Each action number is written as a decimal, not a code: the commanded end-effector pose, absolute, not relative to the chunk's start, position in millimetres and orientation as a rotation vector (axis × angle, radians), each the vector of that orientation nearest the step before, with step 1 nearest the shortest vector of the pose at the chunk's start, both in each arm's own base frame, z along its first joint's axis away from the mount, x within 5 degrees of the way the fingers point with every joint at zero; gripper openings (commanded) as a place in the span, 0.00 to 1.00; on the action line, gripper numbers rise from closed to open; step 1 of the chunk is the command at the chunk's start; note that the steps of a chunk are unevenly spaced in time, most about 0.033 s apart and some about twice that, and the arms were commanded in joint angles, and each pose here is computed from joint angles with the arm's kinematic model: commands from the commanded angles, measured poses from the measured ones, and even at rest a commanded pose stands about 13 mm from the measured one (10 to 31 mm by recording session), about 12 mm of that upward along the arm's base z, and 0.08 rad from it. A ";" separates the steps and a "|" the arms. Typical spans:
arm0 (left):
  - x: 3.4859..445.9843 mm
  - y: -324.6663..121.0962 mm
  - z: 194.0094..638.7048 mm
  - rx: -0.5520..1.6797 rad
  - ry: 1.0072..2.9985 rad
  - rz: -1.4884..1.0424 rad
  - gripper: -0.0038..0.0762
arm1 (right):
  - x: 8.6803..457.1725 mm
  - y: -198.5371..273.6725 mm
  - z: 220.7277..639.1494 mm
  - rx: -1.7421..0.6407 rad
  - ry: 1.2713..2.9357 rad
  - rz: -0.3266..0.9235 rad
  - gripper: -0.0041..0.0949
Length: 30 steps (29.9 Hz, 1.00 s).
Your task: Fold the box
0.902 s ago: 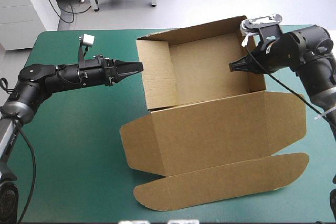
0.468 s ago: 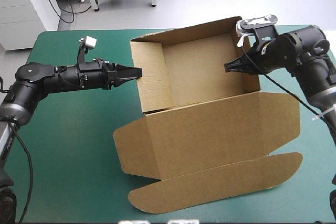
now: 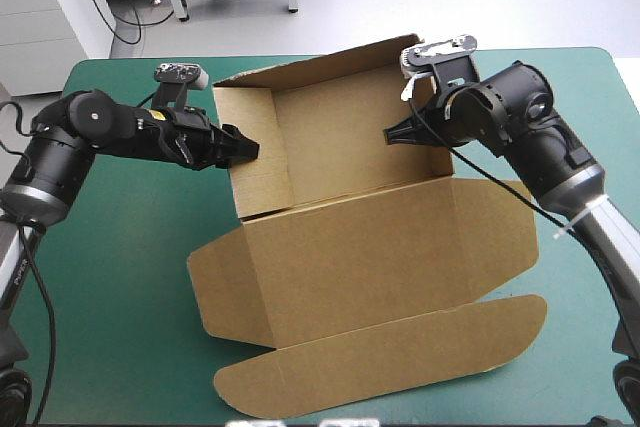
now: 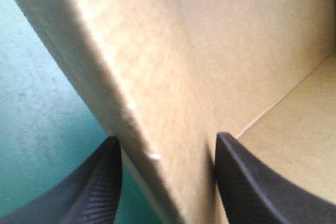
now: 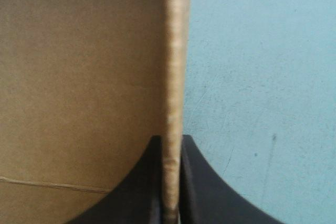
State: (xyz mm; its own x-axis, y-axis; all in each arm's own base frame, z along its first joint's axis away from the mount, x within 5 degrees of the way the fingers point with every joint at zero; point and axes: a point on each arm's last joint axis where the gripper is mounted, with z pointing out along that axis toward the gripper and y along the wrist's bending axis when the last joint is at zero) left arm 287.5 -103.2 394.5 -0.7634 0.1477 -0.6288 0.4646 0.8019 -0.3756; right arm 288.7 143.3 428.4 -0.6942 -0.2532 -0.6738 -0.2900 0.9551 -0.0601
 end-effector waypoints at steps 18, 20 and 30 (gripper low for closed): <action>312.2 -144.1 364.0 0.459 2.532 -0.150 0.04 | 305.7 178.6 411.3 -0.356 2.366 0.175 0.02; 318.7 -147.2 353.9 0.452 2.561 -0.146 0.04 | 313.0 178.7 403.3 -0.352 2.389 0.166 0.02; 349.4 -160.5 305.7 0.447 2.641 -0.141 0.04 | 362.7 166.8 345.4 -0.320 2.546 0.117 0.02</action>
State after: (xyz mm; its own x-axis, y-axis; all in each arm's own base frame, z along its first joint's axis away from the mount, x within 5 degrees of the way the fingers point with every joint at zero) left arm 349.1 -155.0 292.4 -0.8876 0.2396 -0.3935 0.2753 0.9607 -0.0360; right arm 356.1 169.2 322.2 -0.8833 -0.2071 -0.4206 -0.2165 0.9759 -0.0260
